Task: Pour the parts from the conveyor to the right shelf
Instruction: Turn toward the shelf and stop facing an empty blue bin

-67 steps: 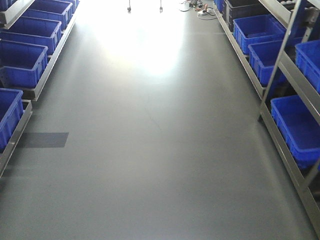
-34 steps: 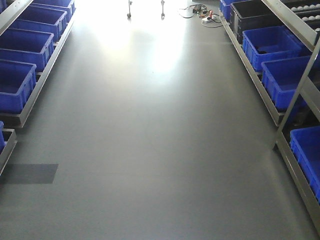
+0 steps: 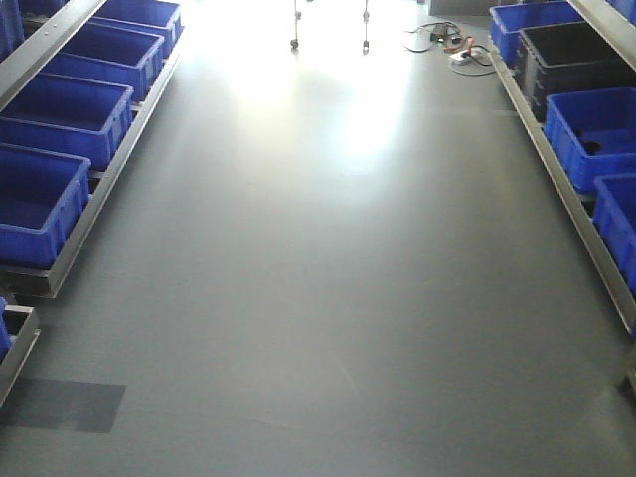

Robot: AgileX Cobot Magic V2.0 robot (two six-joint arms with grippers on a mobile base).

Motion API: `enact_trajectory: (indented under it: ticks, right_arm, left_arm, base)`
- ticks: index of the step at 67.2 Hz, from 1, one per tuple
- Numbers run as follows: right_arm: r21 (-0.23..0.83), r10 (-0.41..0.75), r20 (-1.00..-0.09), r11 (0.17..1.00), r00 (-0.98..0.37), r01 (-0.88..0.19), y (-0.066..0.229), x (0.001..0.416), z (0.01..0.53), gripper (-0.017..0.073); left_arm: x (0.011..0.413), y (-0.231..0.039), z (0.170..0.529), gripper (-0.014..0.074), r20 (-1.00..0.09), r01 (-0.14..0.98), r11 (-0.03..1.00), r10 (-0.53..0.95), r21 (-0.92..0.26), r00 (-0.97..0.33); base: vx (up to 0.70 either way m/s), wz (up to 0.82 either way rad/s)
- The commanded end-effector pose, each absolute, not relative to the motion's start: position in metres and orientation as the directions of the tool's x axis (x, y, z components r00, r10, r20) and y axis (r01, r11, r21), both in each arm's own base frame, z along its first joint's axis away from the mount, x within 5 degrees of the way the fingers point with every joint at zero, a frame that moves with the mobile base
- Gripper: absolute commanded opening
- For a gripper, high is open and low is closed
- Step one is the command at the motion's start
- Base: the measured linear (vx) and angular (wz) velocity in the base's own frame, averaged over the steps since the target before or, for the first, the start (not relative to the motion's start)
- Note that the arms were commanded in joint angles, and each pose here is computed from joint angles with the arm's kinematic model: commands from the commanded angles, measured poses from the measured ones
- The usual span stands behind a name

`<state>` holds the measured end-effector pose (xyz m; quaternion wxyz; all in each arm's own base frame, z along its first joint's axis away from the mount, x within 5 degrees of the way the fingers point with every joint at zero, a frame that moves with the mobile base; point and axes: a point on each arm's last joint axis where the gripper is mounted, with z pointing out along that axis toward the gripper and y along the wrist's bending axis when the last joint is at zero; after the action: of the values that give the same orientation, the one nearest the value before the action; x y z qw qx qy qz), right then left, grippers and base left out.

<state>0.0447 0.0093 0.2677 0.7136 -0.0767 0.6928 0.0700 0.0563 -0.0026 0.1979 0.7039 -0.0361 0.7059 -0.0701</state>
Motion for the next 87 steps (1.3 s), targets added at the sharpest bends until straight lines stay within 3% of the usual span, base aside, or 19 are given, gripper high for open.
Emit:
enact_trajectory:
  ticks: [1, 41, 87]
  right_arm:
    - [-0.023, 0.003, -0.992, 0.979, 0.127, -0.204, 0.0091, 0.0436, 0.2838, -0.0004]
    - [-0.023, 0.003, -0.992, 0.979, 0.127, -0.204, 0.0091, 0.0436, 0.2838, -0.0004]
    - [-0.023, 0.003, -0.992, 0.979, 0.127, -0.204, 0.0091, 0.0436, 0.2838, -0.0004]
  left_arm:
    - [0.0565, -0.003, 0.1979, -0.0006, -0.985, 0.063, 0.985, -0.166, -0.162, 0.052]
    - [0.0565, -0.003, 0.1979, -0.0006, -0.985, 0.063, 0.985, -0.166, -0.162, 0.052]
    - [0.0565, -0.003, 0.1979, -0.0006, -0.985, 0.063, 0.985, -0.166, -0.162, 0.052]
  base:
    - [0.48, 0.43]
    - [0.38, 0.78]
    - [0.18, 0.85]
